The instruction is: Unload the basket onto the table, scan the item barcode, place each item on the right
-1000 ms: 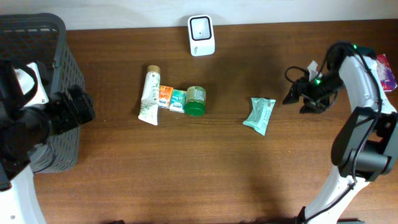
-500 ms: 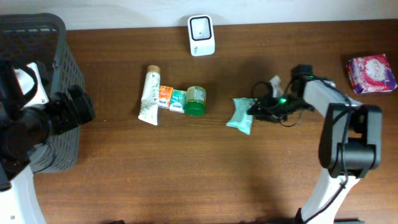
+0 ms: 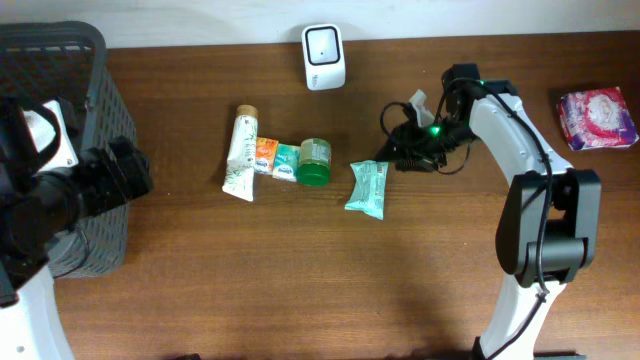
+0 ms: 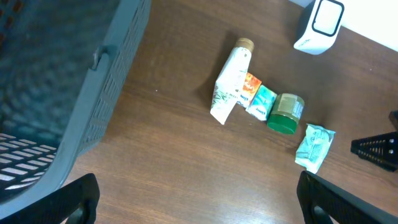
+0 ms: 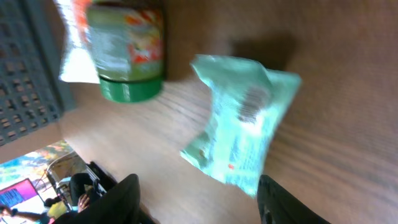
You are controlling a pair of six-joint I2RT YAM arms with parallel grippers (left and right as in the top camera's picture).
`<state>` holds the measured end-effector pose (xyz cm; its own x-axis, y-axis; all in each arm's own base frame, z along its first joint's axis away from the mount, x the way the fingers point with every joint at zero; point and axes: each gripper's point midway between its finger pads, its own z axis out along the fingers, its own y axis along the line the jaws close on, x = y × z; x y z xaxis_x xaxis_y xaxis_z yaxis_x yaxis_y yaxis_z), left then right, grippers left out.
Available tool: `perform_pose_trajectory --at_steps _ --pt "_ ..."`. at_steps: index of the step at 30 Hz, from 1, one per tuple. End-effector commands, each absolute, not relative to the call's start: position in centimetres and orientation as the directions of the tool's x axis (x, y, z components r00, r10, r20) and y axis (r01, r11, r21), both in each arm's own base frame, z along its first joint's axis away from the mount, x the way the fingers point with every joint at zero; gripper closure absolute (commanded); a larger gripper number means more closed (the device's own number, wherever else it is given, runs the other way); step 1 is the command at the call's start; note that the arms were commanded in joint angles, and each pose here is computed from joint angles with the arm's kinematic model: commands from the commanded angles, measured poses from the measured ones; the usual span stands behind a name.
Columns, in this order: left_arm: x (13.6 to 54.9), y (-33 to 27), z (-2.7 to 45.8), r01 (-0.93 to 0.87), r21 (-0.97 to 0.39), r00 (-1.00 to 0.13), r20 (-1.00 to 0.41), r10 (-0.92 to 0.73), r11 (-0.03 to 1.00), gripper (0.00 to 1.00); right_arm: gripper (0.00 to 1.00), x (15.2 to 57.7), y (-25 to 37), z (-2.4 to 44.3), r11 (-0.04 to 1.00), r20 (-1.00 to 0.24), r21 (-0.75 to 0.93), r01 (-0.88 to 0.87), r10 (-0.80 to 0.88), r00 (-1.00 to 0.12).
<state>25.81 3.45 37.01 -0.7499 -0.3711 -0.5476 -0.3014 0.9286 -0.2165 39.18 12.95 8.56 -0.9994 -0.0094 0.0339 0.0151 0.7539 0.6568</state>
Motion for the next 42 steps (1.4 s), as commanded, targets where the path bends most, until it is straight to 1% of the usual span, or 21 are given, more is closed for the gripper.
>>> perform_pose_trajectory --at_steps 1,4,8,11,13,14,16,18,19,20,21,22,25,28,29,31,33,38,40,41,42 --pt "25.7 3.6 37.0 -0.314 -0.222 -0.746 -0.544 -0.384 0.923 0.01 0.24 36.6 11.0 5.4 0.835 0.119 0.547 0.056 -0.011 -0.993" --pt "25.7 3.6 37.0 -0.313 -0.221 -0.746 -0.544 -0.384 0.924 0.01 0.21 34.3 12.1 3.1 0.785 0.175 0.611 0.099 -0.012 -0.984" --pt "25.7 3.6 37.0 -0.314 -0.222 -0.746 -0.544 -0.384 0.923 0.01 0.22 33.2 14.2 1.9 0.667 0.178 0.733 0.136 0.004 -0.984" --pt "25.7 3.6 37.0 -0.314 -0.222 -0.746 -0.544 -0.384 0.923 0.01 0.24 33.4 14.3 0.5 0.655 0.213 0.724 0.217 0.088 -0.973" --pt "25.7 3.6 37.0 -0.314 -0.222 -0.746 -0.544 -0.384 0.923 0.01 0.32 33.7 14.3 -0.1 0.646 0.230 0.716 0.263 0.138 -0.963" --pt "25.7 3.6 37.0 -0.314 -0.222 -0.746 -0.544 -0.384 0.923 0.01 0.40 33.9 13.9 -0.8 0.660 0.237 0.692 0.293 0.176 -0.956" --pt "25.7 3.6 37.0 -0.314 -0.222 -0.746 -0.544 -0.384 0.923 0.01 0.49 34.6 12.9 -1.8 0.708 0.212 0.636 0.306 0.222 -0.952" --pt "25.7 3.6 37.0 -0.314 -0.222 -0.746 -0.544 -0.384 0.923 0.01 0.65 35.2 12.3 -2.3 0.735 0.171 0.614 0.289 0.233 -0.957" --pt "25.7 3.6 37.0 -0.314 -0.222 -0.746 -0.544 -0.384 0.923 0.01 0.81 35.7 12.1 -2.5 0.741 0.156 0.605 0.291 0.248 -0.956" --pt "25.7 3.6 37.0 -0.314 -0.222 -0.746 -0.544 -0.384 0.923 0.01 0.91 36.0 12.0 -2.5 0.745 0.142 0.603 0.286 0.252 -0.957" --pt "25.7 3.6 37.0 -0.314 -0.222 -0.746 -0.544 -0.384 0.923 0.01 0.96 36.5 11.9 -2.5 0.746 0.120 0.607 0.274 0.255 -0.960" --pt "25.7 3.6 37.0 -0.314 -0.222 -0.746 -0.544 -0.384 0.923 0.01 0.96 37.1 11.7 -2.3 0.744 0.100 0.614 0.264 0.259 -0.961" --pt "25.7 3.6 37.0 -0.314 -0.222 -0.746 -0.544 -0.384 0.923 0.01 0.96 40.0 11.1 -0.1 0.760 -0.040 0.640 0.111 0.177 -0.983" --pt "25.7 3.6 37.0 -0.313 -0.221 -0.746 -0.544 -0.384 0.924 0.01 0.96 41.4 11.2 3.4 0.774 -0.184 0.617 -0.140 -0.030 -0.982" --pt "25.7 3.6 37.0 -0.314 -0.222 -0.746 -0.544 -0.384 0.923 0.01 0.96 41.0 11.4 5.0 0.770 -0.228 0.579 -0.270 -0.165 -0.960" --pt "25.7 3.6 37.0 -0.313 -0.221 -0.746 -0.544 -0.384 0.924 0.01 0.96 39.6 11.1 6.0 0.772 -0.212 0.508 -0.383 -0.319 -0.924" --pt "25.7 3.6 37.0 -0.314 -0.222 -0.746 -0.544 -0.384 0.923 0.01 0.96 38.3 10.6 5.9 0.789 -0.151 0.452 -0.416 -0.392 -0.908" --pt "25.7 3.6 37.0 -0.313 -0.221 -0.746 -0.544 -0.384 0.924 0.01 0.96 35.0 11.3 3.8 0.771 -0.060 0.455 -0.445 -0.472 -0.879" --pt "25.7 3.6 37.0 -0.314 -0.222 -0.746 -0.544 -0.384 0.923 0.01 0.95 34.5 10.9 2.6 0.791 -0.034 0.414 -0.450 -0.481 -0.876" --pt "25.7 3.6 37.0 -0.314 -0.222 -0.746 -0.544 -0.384 0.923 0.01 0.67 34.9 10.4 2.2 0.827 -0.014 0.378 -0.417 -0.445 -0.895" --pt "25.7 3.6 37.0 -0.314 -0.222 -0.746 -0.544 -0.384 0.923 0.01 0.50 35.4 9.8 2.0 0.869 0.006 0.340 -0.361 -0.386 -0.923"
